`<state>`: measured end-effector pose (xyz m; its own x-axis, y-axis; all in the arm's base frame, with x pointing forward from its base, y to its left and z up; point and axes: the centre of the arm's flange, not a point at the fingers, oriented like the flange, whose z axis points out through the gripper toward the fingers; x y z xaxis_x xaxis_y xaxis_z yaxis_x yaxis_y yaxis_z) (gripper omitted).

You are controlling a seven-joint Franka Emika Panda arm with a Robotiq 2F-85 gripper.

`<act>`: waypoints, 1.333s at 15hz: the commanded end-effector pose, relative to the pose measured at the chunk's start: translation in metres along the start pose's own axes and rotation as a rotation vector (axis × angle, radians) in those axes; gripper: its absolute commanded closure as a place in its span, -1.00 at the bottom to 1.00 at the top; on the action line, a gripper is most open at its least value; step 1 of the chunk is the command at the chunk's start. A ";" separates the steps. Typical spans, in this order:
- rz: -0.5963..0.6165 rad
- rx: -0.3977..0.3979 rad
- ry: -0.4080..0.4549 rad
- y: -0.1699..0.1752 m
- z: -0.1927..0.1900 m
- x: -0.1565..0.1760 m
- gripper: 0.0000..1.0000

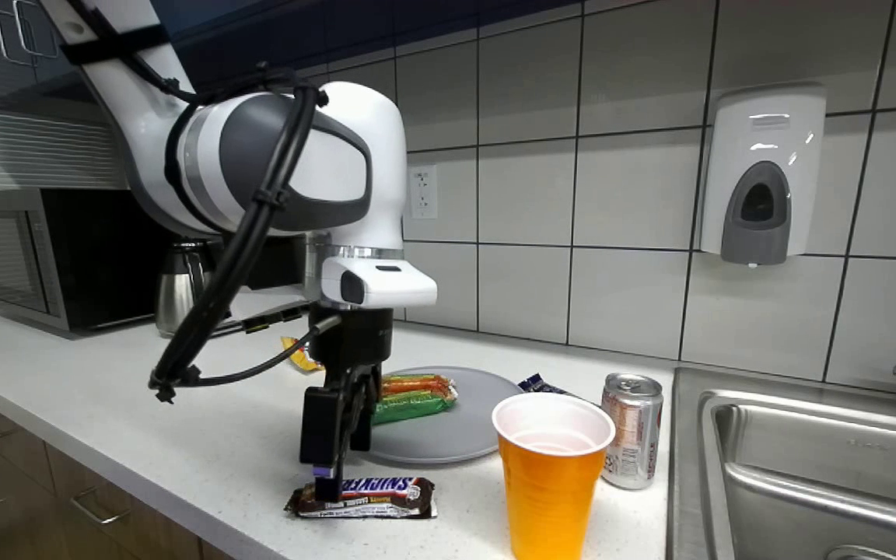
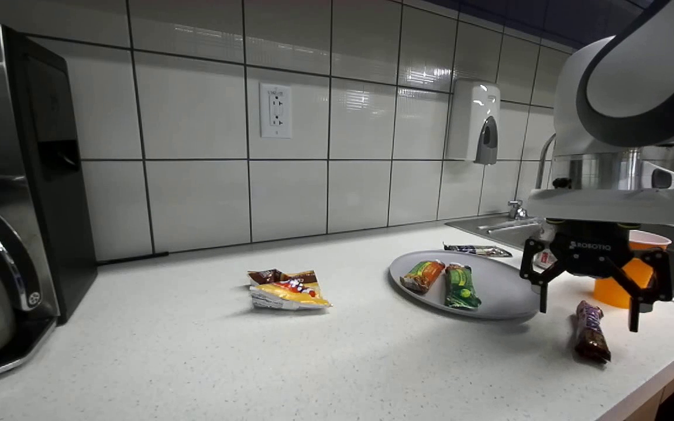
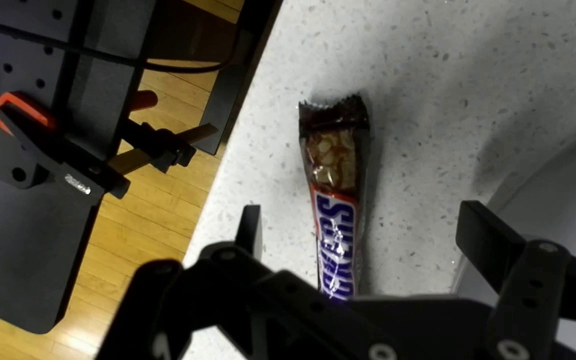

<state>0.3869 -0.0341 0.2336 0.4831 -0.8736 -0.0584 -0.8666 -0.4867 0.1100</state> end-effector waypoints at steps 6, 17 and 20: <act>0.072 0.015 0.012 0.023 0.007 0.004 -1.00; 0.091 0.020 0.006 0.032 0.010 0.013 -0.47; 0.093 0.022 0.004 0.035 0.010 0.013 0.02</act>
<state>0.3707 -0.0575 0.2229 0.4055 -0.9123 -0.0568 -0.9061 -0.4094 0.1070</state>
